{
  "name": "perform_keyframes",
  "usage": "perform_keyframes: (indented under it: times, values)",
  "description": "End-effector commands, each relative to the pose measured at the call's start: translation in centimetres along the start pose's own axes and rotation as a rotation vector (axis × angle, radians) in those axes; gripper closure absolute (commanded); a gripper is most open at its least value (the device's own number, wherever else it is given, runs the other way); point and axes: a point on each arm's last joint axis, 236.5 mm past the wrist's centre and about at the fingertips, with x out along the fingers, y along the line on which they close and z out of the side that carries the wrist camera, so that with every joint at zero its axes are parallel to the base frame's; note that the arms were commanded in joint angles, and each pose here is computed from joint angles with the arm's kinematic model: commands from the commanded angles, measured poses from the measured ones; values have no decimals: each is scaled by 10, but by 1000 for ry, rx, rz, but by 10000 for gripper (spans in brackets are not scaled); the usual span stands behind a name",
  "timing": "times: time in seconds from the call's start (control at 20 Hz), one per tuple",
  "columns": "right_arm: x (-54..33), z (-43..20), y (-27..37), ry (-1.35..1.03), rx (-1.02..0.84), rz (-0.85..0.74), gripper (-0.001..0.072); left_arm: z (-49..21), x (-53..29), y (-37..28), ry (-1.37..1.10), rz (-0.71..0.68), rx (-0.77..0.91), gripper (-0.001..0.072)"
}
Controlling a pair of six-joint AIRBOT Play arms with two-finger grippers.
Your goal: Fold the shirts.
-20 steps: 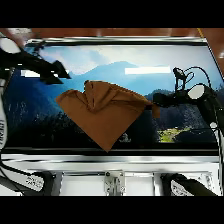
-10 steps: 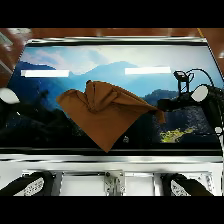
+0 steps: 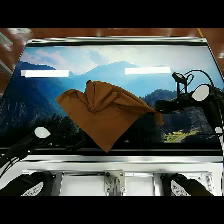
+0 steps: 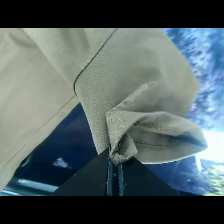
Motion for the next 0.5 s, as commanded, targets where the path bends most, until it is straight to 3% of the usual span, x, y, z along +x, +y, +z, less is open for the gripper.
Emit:
perform_keyframes:
  times: [0.0,0.3,0.45]
  values:
    - [0,-9,7,38,17,28,659,-7,34,-3,-47,12,-4,1]
    - [-1,-15,8,63,17,31,658,25,49,-22,-141,-24,-56,6]
    - [-1,-15,8,64,17,31,658,33,65,-40,-132,-24,-33,97]
